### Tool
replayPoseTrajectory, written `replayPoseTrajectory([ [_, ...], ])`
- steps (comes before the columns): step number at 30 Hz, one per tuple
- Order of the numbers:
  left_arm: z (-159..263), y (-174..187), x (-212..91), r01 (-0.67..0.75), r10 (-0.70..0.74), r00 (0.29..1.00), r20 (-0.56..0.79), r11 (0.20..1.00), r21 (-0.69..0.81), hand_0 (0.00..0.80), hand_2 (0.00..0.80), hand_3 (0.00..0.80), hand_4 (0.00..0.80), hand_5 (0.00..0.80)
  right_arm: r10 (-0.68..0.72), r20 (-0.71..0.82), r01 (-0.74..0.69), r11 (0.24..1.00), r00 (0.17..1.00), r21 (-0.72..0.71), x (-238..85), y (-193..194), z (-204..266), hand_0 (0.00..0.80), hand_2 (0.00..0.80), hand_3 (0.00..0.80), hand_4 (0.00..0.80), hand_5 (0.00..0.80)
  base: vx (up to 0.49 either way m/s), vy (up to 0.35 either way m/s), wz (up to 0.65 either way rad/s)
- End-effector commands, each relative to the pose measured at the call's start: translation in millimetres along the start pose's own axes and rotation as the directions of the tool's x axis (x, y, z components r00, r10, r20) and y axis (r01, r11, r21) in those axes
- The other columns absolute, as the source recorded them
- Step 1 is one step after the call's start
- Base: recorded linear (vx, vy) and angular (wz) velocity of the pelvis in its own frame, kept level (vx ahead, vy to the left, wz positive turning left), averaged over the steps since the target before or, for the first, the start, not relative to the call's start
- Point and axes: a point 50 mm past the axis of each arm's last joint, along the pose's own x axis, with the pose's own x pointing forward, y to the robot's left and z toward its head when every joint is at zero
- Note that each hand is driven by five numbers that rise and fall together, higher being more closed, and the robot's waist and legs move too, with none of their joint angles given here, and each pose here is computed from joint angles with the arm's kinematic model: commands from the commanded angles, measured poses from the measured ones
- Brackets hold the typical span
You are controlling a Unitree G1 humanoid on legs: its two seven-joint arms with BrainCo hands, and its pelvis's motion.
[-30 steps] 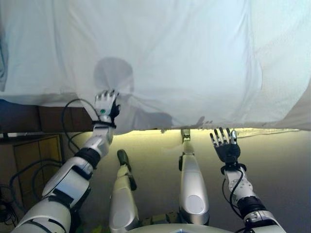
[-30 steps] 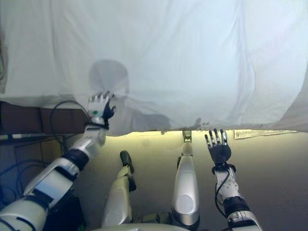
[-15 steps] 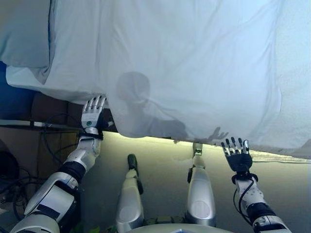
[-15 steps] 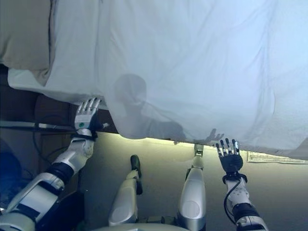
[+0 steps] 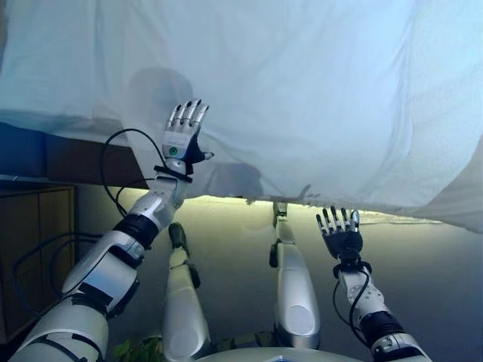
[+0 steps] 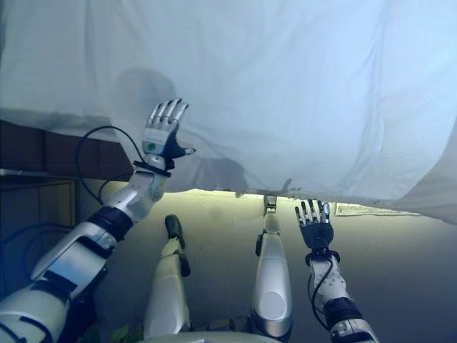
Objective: Make the bed neatly
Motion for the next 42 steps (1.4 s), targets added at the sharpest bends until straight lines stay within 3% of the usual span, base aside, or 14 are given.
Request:
replayPoseTrajectory([
  [1,-6.9,28.2,23.1,-0.125,0.124,0.992,0.018,0.990,0.065,0.000,0.000,0.000,0.000,0.000,0.101,0.043,-0.100,0.995,0.994,-0.027,4.4,22.1,13.5,0.000,0.000,0.000,0.000,0.000,0.011,0.049,-0.01],
  [9,4.2,34.9,34.6,-0.160,0.159,0.987,0.027,0.982,0.103,0.000,0.000,0.000,0.000,0.000,0.178,0.048,-0.174,0.982,0.983,-0.071,9.9,35.7,21.6,0.000,0.000,0.000,0.000,0.000,0.022,0.068,-0.06],
  [18,-1.4,42.6,48.3,-0.106,0.107,0.994,0.019,0.923,0.371,0.000,0.000,0.000,0.000,0.000,0.235,0.053,-0.231,0.970,0.970,-0.080,22.9,65.9,20.9,0.000,0.000,0.000,0.000,0.000,0.019,0.011,0.02],
  [19,-3.4,42.6,48.4,-0.088,0.094,0.996,0.000,0.922,0.377,0.060,0.060,0.060,0.060,0.060,0.237,0.054,-0.232,0.969,0.970,-0.085,23.9,70.8,21.3,0.000,0.000,0.000,0.000,0.000,0.035,0.054,-0.06],
  [20,-6.0,42.5,48.5,-0.068,0.081,0.997,-0.018,0.922,0.380,0.314,0.314,0.314,0.314,0.314,0.238,0.055,-0.233,0.968,0.970,-0.090,24.2,73.4,21.7,0.000,0.000,0.000,0.000,0.000,0.040,0.059,-0.08],
  [21,-7.8,42.0,48.1,-0.052,0.071,0.997,-0.034,0.921,0.386,0.703,0.703,0.703,0.703,0.703,0.238,0.054,-0.232,0.968,0.970,-0.096,24.2,75.5,21.9,0.000,0.000,0.000,0.000,0.000,0.038,0.051,-0.08],
  [22,-8.1,41.9,48.0,-0.048,0.068,0.997,-0.038,0.921,0.388,0.800,0.800,0.800,0.800,0.800,0.238,0.055,-0.232,0.968,0.970,-0.099,24.2,76.6,22.0,0.000,0.000,0.000,0.000,0.000,0.041,0.056,-0.06],
  [37,-9.7,41.7,46.9,-0.069,0.098,0.993,-0.066,0.934,0.352,0.800,0.800,0.800,0.800,0.800,0.246,0.074,-0.235,0.963,0.966,-0.134,22.1,79.5,28.9,0.000,0.000,0.000,0.000,0.000,0.013,0.035,-0.02],
  [42,-18.4,32.7,34.8,-0.057,0.086,0.991,-0.104,0.966,0.253,0.800,0.800,0.800,0.800,0.800,0.223,0.080,-0.212,0.969,0.972,-0.130,15.9,63.6,31.6,0.000,0.000,0.000,0.000,0.000,0.001,0.016,-0.02],
])
